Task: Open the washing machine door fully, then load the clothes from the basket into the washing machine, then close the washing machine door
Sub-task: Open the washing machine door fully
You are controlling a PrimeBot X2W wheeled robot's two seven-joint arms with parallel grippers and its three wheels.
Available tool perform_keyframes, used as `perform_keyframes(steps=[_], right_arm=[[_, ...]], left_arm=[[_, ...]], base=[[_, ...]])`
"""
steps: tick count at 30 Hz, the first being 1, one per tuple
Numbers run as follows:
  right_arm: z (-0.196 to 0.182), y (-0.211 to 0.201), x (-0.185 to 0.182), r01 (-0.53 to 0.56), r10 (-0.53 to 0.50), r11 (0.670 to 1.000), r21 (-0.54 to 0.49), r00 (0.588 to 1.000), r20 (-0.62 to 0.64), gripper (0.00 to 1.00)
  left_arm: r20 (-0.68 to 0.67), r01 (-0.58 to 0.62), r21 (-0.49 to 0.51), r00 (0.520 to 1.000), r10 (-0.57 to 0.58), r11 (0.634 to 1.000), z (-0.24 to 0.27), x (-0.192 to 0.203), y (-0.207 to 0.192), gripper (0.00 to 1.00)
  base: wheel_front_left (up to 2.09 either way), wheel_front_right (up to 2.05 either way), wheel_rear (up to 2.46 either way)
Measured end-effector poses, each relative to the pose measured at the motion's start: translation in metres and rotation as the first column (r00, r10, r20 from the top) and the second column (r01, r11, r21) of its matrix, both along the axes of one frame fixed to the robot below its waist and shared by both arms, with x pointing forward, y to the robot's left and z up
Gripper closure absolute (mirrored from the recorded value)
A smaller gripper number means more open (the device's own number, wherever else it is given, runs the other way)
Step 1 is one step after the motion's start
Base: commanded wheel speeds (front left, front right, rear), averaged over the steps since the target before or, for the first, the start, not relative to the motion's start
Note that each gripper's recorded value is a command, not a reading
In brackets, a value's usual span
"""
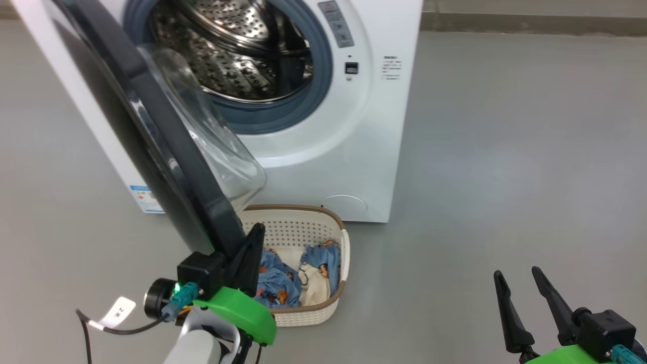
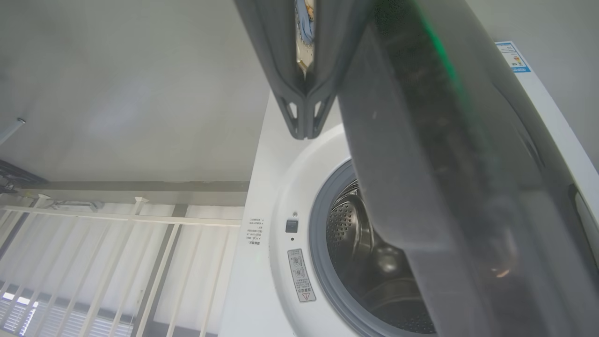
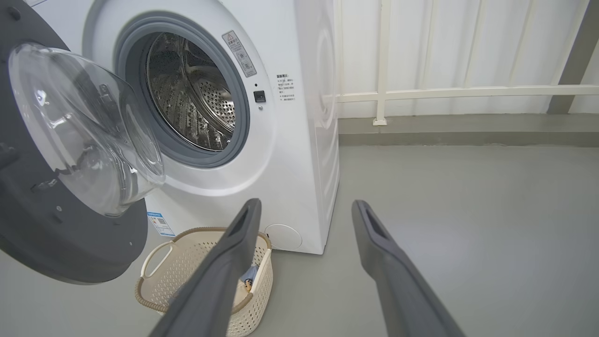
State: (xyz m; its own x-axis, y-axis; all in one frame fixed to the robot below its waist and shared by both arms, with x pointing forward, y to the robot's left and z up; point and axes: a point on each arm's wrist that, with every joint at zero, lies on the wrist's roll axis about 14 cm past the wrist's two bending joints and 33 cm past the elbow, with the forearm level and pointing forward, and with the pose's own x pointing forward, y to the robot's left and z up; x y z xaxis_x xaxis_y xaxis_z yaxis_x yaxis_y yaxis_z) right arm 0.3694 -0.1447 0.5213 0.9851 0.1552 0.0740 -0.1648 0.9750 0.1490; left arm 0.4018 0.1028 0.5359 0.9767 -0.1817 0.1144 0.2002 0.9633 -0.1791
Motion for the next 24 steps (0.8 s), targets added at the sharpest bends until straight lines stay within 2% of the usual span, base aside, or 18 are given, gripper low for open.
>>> perform_keyframes(steps=[24], right_arm=[[-0.002,0.066,0.018,-0.192,0.192,0.981,0.001,0.981,-0.008,0.00]], left_arm=[[-0.033,-0.218,-0.009,0.975,0.218,0.976,-0.013,-0.035,0.075,1.00]], base=[[0.00,0.00,0.00]])
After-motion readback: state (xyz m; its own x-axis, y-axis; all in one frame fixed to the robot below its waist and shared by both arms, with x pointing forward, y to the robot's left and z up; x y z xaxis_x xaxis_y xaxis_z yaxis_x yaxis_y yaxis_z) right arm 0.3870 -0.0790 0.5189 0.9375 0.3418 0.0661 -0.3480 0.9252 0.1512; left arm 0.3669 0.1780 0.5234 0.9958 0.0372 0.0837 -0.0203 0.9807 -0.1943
